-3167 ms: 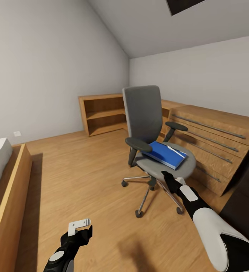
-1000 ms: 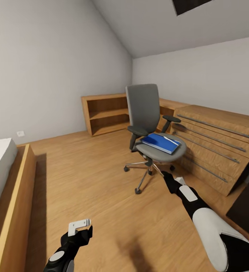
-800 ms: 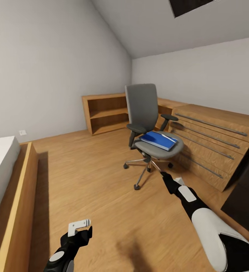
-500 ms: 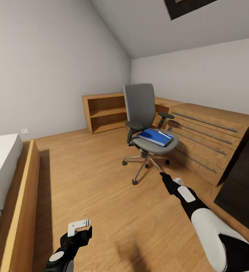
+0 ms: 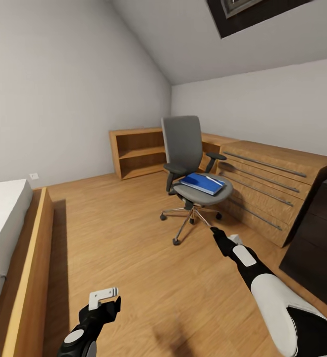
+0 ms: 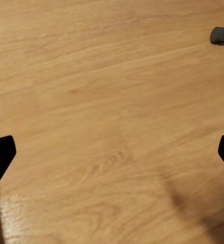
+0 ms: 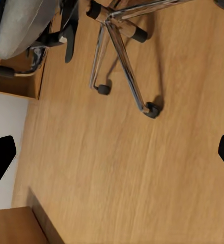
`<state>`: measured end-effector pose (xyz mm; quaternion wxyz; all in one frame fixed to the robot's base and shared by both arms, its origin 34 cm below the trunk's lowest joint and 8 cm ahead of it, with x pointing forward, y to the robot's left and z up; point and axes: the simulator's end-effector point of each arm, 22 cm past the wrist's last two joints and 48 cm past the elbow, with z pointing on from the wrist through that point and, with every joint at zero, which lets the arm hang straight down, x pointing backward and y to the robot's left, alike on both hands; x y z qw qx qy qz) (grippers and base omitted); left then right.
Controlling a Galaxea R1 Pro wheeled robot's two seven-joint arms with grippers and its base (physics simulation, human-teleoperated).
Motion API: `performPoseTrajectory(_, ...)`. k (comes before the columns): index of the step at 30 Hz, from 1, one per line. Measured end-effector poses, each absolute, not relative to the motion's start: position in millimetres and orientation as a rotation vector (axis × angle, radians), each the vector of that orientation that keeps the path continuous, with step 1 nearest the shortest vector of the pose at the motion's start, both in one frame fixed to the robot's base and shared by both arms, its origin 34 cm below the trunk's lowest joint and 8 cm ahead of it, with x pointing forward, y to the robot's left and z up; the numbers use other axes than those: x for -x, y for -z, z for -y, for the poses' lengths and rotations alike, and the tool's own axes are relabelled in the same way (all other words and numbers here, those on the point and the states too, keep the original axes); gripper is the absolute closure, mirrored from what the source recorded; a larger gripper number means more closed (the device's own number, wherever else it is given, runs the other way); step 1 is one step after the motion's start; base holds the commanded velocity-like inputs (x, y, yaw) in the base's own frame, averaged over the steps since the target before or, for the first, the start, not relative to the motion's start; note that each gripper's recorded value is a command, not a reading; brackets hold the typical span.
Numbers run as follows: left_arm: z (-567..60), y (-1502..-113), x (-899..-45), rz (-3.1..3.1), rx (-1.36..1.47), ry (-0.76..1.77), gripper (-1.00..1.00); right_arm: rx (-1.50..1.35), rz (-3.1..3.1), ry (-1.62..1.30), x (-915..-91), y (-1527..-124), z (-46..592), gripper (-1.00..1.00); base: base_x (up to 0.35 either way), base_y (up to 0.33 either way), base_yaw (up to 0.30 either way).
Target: In the bedroom, organize the workspace by keeping the computer under the desk, ensuring the monitor is on the desk, placing the keyboard on the desk next to the monitor, placing the mouse on the desk next to the keyboard, moving the folder from the swivel chair onto the desk next to the mouse, stacking the notebook on top of the folder with the pen on top of the notebook, and positioning the swivel chair next to the desk.
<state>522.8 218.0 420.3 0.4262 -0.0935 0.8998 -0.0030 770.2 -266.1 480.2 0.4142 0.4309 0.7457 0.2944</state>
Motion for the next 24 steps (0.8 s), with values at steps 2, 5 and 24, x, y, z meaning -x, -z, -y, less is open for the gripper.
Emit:
performPoseTrajectory(2,-218,-423,-523,-2.245,0.233,0.009,-1.00,-1.082,-1.857,-0.730,-771,-486,269,-1.00,-0.002,-0.001,0.000)
performPoseTrajectory(5,-217,-423,-521,-2.247,0.232,0.010,-1.00,-1.074,-1.845,-0.714,-770,-492,271,-1.00,-0.001,0.000,0.000)
performPoseTrajectory(24,-202,-406,-504,-2.298,0.212,0.029,-1.00,-0.588,-1.866,-0.205,-723,-471,271,-1.00,0.000,0.000,0.000)
